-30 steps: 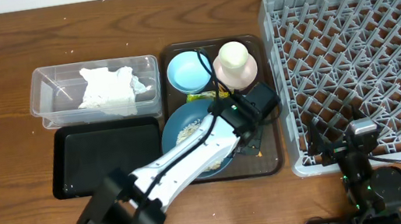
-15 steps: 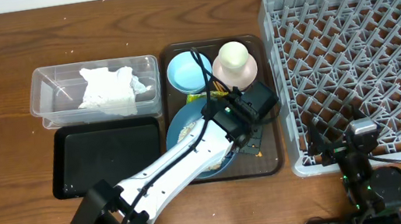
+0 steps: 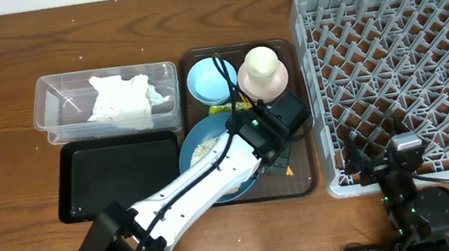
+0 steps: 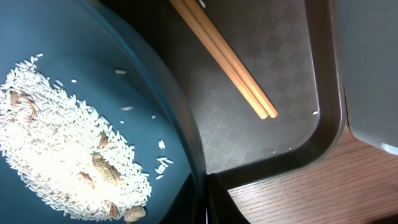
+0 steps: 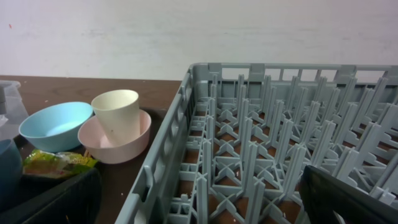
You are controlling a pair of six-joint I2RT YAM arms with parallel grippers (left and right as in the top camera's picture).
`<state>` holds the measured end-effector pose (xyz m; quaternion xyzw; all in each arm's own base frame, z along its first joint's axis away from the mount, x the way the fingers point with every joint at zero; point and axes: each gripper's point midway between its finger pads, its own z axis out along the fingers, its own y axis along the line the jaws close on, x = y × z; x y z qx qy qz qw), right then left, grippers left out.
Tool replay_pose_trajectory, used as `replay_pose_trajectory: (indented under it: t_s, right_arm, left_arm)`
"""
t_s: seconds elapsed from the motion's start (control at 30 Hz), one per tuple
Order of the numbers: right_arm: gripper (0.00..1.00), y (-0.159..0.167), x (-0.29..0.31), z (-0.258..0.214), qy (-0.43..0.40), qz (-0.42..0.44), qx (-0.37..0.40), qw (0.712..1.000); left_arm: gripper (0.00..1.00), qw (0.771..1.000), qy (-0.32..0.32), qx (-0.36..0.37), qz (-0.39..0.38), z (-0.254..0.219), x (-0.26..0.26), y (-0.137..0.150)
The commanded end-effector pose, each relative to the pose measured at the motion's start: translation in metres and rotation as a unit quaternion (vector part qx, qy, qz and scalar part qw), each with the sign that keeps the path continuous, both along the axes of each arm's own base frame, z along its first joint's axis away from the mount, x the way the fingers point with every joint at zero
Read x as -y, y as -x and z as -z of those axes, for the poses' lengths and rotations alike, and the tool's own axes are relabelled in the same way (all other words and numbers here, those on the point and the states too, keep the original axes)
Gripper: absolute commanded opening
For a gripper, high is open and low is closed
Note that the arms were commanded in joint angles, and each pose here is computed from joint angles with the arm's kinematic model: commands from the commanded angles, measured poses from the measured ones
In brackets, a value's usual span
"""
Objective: Sort waste into correct bins and load items into the dishwasher rack
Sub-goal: 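Move the left gripper to the blue plate rim and grasp it, then lift the blue plate with the left gripper and tip rice onto the black tray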
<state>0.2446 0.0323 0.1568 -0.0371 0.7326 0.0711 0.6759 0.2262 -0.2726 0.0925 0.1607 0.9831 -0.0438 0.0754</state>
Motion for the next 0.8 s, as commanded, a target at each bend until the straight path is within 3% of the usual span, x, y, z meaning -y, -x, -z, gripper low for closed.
replay_pose_trajectory:
  t_s: [0.0, 0.53, 0.77]
  right_arm:
    - [0.99, 0.000, -0.001, 0.001, 0.000, -0.002, -0.002, 1.000]
    - [0.99, 0.000, -0.001, 0.001, 0.000, -0.002, -0.002, 1.000]
    - [0.99, 0.000, -0.001, 0.001, 0.000, -0.002, -0.002, 1.000]
  left_arm:
    - [0.06, 0.999, 0.020, 0.034, 0.001, -0.025, 0.009, -0.004]
    - [0.06, 0.993, 0.075, 0.096, -0.003, -0.082, 0.007, -0.007]
    - [0.06, 0.984, 0.105, 0.129, -0.059, -0.120, -0.032, -0.025]
